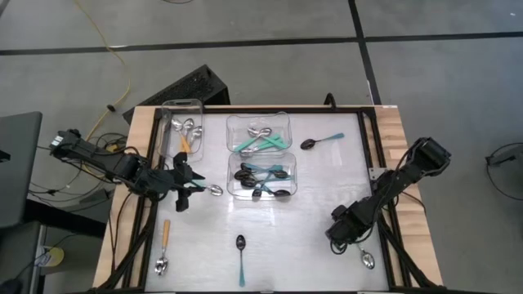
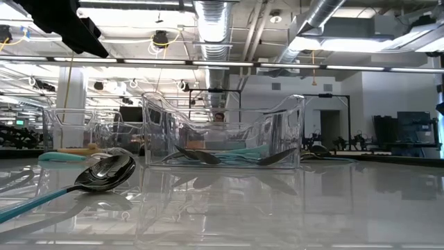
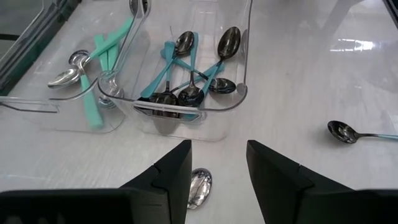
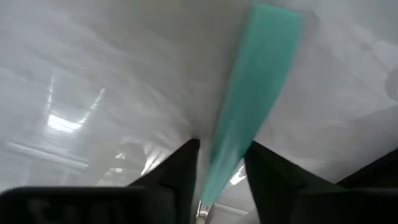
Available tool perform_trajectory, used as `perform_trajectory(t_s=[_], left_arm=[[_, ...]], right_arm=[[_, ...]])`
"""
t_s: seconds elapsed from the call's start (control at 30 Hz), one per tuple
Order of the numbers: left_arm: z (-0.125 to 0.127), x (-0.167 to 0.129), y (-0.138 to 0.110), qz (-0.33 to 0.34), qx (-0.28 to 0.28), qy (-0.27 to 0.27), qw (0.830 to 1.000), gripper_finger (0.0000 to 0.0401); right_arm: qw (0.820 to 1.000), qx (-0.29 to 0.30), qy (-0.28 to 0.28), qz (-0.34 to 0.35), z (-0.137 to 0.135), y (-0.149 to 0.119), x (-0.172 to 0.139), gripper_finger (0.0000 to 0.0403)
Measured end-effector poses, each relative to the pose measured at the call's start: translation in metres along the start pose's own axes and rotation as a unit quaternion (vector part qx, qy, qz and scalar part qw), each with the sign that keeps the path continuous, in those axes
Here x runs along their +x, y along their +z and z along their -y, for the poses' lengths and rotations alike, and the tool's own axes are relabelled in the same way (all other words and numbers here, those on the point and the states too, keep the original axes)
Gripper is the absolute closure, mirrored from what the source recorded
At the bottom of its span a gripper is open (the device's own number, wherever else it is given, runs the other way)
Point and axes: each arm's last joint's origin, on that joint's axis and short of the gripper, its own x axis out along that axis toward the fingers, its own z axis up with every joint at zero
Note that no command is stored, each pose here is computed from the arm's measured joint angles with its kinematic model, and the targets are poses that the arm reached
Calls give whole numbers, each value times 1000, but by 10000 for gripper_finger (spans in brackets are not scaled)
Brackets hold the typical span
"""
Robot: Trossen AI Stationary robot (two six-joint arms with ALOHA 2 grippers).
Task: Sort silverware by color (type)
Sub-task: Put the green spoon into the top right transparent bin
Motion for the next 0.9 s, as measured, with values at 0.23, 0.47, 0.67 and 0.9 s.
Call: perform_trajectory(t_s=[0.23,0.47,0.67,0.9], left_arm=[[0,0,0,0,-4,0,1000,262],[0,0,0,0,-4,0,1000,262],[0,0,0,0,-4,0,1000,262],[1,0,1,2,10,-8,1000,262]], right_arm=[[999,3,4,38,1,4,-6,325],[984,9,26,175,-2,4,-40,325],[967,3,69,244,1,1,-89,325],[924,-36,135,357,4,5,-150,325]])
